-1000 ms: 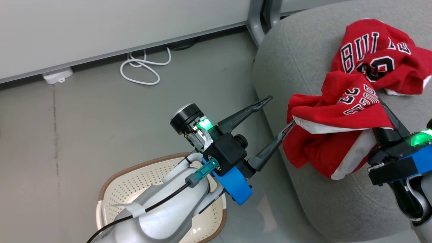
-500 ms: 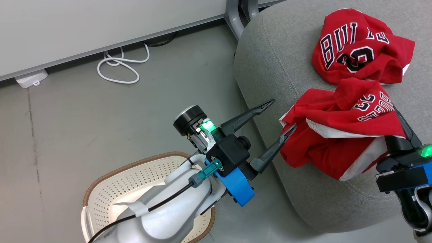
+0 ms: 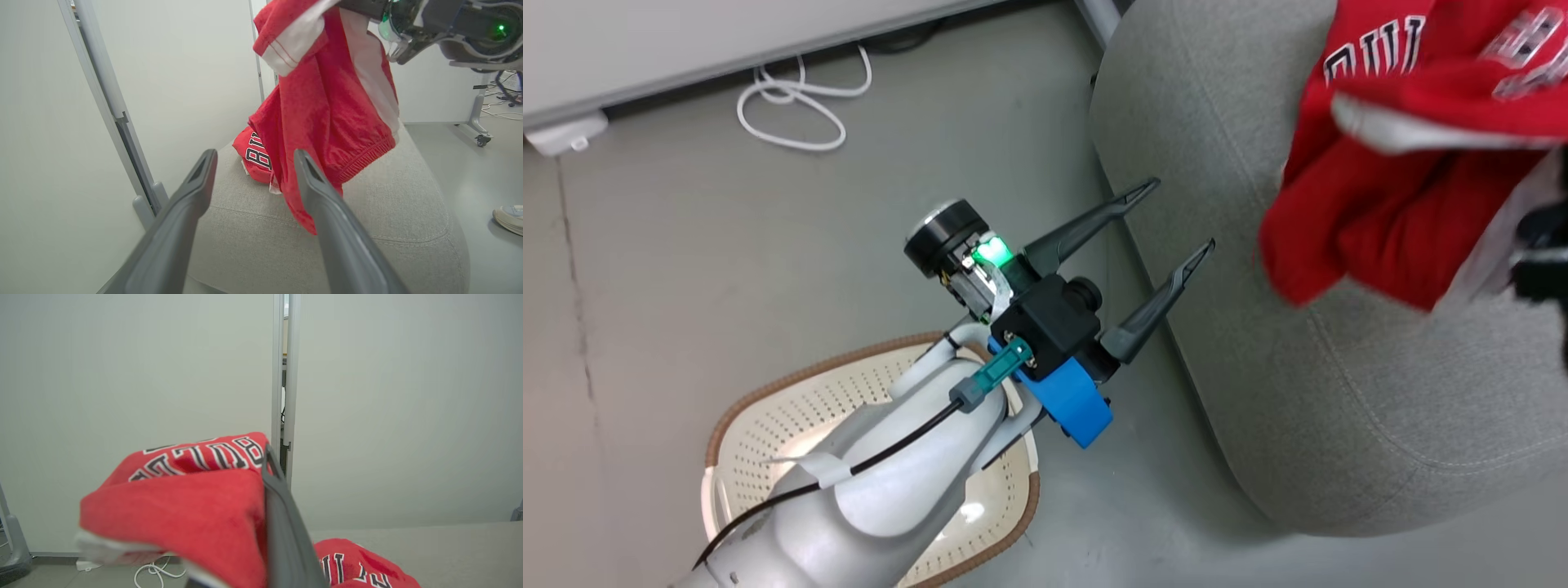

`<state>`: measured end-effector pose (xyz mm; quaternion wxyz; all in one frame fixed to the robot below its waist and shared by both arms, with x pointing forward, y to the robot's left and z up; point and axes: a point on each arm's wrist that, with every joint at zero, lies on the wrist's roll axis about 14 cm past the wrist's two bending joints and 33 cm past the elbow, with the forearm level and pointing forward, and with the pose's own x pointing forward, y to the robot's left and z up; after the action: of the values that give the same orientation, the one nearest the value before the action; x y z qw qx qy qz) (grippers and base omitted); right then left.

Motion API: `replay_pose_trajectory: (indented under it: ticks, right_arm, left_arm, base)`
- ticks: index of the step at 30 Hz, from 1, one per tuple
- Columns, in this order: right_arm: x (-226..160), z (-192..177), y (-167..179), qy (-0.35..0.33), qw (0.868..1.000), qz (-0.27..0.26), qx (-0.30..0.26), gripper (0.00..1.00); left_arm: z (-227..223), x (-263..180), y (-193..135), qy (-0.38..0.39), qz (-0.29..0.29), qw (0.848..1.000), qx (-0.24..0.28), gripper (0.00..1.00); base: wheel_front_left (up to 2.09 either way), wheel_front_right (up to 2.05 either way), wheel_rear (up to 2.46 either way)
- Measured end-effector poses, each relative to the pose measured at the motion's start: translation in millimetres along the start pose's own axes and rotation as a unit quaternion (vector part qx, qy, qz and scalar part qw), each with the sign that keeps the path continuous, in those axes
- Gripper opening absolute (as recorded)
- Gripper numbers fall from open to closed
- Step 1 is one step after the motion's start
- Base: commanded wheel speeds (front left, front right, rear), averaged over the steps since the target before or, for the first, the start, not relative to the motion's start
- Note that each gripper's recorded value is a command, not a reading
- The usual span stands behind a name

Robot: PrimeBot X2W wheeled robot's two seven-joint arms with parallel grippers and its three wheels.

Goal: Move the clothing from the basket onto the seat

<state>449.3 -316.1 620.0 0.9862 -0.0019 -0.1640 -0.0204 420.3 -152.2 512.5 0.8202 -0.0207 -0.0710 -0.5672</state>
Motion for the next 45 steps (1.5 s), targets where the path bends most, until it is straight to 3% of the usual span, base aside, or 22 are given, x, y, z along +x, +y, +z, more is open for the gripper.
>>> replay_pose_trajectory:
  ticks: [10,13,20,27,29,32,41,45]
  right_arm:
    - [69,39,-53,-0.076,0.993,-0.049,-0.078,0.00]
    - [92,47,-84,-0.090,0.987,-0.080,-0.110,0.00]
    - [110,36,-120,-0.080,0.981,-0.122,-0.129,0.00]
    - [95,-28,-154,0.009,0.976,-0.173,-0.136,0.00]
    - [75,-66,-164,0.061,0.970,-0.193,-0.133,0.00]
    - [53,-94,-178,0.105,0.961,-0.220,-0.130,0.00]
    - [7,-163,-180,0.202,0.942,-0.254,-0.088,0.00]
    - [-3,-177,-178,0.220,0.937,-0.263,-0.070,0.00]
  left_arm:
    - [-42,1,30,0.020,0.010,1.000,-0.013,1.00]
    - [-65,-1,41,0.032,0.013,0.999,-0.022,1.00]
    - [-95,-4,50,0.046,0.016,0.998,-0.038,1.00]
    - [-113,-4,52,0.051,0.014,0.997,-0.052,1.00]
    - [-118,-5,55,0.052,0.016,0.997,-0.054,1.00]
    - [-121,-6,57,0.054,0.018,0.997,-0.056,1.00]
    - [-128,-8,60,0.058,0.021,0.997,-0.056,1.00]
    - [-127,-8,60,0.058,0.020,0.997,-0.054,1.00]
  base:
    - [0.00,0.00,0.00]
    - [0.00,0.00,0.00]
    - [0.00,0.00,0.00]
    - [0.00,0.00,0.00]
    - [0.00,0.00,0.00]
    - [0.00,0.00,0.00]
    - [0.00,0.00,0.00]
    - [0.00,0.00,0.00]
